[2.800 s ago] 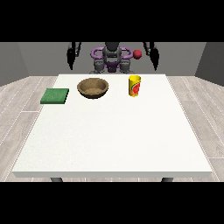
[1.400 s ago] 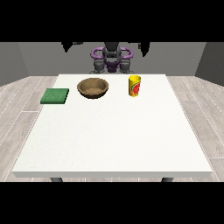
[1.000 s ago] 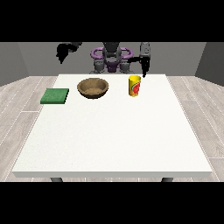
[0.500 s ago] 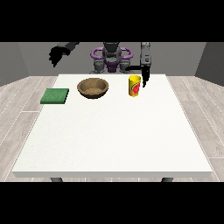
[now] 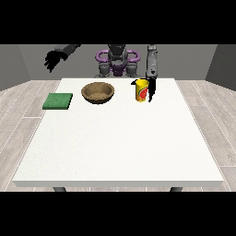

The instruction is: Pick the cup and pour the ball into the bowl, then pick the bowl and place it on the pad

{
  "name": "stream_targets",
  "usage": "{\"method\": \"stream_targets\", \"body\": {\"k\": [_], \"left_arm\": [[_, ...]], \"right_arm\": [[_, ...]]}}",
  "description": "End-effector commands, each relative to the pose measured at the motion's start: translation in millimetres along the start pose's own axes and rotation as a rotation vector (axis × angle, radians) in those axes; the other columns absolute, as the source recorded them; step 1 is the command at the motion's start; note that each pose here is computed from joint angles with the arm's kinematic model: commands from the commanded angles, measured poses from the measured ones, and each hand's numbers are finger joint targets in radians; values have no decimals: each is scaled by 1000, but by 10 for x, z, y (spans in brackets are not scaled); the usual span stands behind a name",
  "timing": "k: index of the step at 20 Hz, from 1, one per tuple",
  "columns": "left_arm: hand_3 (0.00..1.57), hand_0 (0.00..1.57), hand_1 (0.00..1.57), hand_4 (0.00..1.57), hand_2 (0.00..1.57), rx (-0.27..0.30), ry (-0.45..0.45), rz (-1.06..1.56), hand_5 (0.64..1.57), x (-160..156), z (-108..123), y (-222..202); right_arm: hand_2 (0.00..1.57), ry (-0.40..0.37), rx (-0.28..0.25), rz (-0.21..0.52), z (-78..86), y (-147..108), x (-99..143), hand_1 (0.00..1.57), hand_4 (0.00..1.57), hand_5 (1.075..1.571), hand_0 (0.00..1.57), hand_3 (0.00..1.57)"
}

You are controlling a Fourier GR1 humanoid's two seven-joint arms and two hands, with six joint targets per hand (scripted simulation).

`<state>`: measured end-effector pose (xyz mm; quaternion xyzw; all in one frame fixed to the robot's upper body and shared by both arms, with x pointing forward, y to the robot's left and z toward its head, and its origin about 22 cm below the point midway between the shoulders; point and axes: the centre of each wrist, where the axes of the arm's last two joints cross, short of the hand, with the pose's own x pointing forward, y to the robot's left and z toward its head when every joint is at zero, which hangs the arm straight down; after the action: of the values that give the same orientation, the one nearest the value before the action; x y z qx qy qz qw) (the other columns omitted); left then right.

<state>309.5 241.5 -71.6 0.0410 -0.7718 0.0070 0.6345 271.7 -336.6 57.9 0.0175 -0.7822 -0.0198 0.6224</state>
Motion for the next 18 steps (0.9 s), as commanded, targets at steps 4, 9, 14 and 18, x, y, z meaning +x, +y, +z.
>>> {"method": "stream_targets", "body": {"k": [4, 9, 14, 18], "left_arm": [[1571, 1226, 1226, 1336, 1571, 65, -57, -210, 1481, -169, -11, 125], [1571, 1284, 1284, 1381, 1571, 111, -51, -250, 1449, -340, 133, -104], [1571, 1267, 1267, 1401, 1571, 36, 18, -399, 1432, -35, -165, -332], [1571, 1298, 1298, 1398, 1571, -29, 8, -603, 1488, 104, -304, -616]], "right_arm": [[0, -83, 55, -14, -185, -24, 421, 0, 647, 1569, 0, 140], [0, -77, 61, 13, -115, -189, 455, 0, 637, 1566, 0, 166], [0, 88, -38, -29, 106, -644, 63, 0, 636, 1567, 0, 293], [0, 198, -56, -14, 148, -714, -1, 0, 639, 1564, 0, 276]]}}
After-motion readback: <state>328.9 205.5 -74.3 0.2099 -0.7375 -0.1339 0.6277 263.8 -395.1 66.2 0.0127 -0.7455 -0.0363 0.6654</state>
